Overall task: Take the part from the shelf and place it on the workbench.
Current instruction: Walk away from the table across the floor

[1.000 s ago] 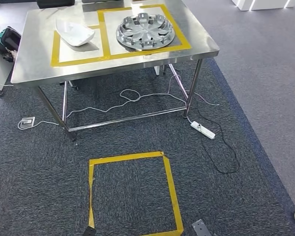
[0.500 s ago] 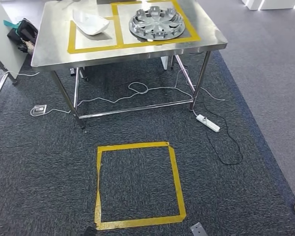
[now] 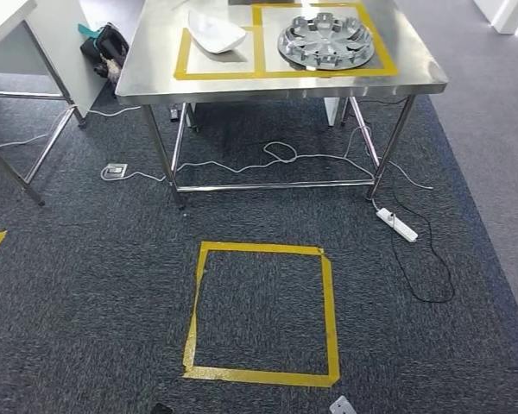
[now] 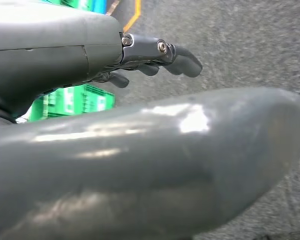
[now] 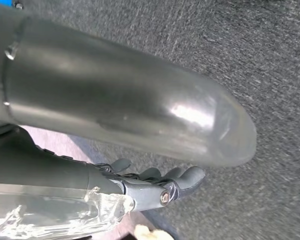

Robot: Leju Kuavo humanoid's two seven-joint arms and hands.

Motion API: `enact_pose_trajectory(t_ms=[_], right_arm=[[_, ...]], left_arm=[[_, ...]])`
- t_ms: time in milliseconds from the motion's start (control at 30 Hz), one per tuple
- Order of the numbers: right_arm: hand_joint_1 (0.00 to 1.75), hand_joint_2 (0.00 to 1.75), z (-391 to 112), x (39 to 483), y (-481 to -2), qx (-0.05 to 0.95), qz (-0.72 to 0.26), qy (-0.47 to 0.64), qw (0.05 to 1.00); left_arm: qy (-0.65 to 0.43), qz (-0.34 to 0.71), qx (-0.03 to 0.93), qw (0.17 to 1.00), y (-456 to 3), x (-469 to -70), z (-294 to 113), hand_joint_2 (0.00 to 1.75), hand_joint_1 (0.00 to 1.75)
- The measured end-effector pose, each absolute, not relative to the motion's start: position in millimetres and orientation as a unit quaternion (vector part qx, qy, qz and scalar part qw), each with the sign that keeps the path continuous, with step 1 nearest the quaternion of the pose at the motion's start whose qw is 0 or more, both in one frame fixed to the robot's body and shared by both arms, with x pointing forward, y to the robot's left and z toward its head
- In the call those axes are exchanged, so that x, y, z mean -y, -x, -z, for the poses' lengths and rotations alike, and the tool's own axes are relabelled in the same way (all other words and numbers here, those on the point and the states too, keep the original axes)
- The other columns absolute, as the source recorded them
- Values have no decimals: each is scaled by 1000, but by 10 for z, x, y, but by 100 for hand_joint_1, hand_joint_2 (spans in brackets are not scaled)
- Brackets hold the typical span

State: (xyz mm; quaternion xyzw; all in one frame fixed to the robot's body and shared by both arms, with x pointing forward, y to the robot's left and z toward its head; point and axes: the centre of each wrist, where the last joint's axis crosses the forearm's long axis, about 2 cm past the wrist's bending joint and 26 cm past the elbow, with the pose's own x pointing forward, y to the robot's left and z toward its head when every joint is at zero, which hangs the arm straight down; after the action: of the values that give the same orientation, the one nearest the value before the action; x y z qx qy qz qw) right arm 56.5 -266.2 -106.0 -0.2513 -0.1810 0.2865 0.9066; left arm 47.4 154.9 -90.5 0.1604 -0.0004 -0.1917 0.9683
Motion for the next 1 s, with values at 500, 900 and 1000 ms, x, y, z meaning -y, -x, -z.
enact_pose_trajectory(t_ms=[500,900,1000], right_arm=[[0,0,1062,2653,-550,201,-283,242,906],[0,0,1049,2568,-573,242,-254,246,904],[0,0,1052,2592,-568,238,-257,247,904]], left_arm=[[-152,179,-6,972,-466,-1537,904,0,0],[-148,184,-1,972,-469,-1529,902,0,0],[-146,189,0,971,-469,-1527,902,0,0]])
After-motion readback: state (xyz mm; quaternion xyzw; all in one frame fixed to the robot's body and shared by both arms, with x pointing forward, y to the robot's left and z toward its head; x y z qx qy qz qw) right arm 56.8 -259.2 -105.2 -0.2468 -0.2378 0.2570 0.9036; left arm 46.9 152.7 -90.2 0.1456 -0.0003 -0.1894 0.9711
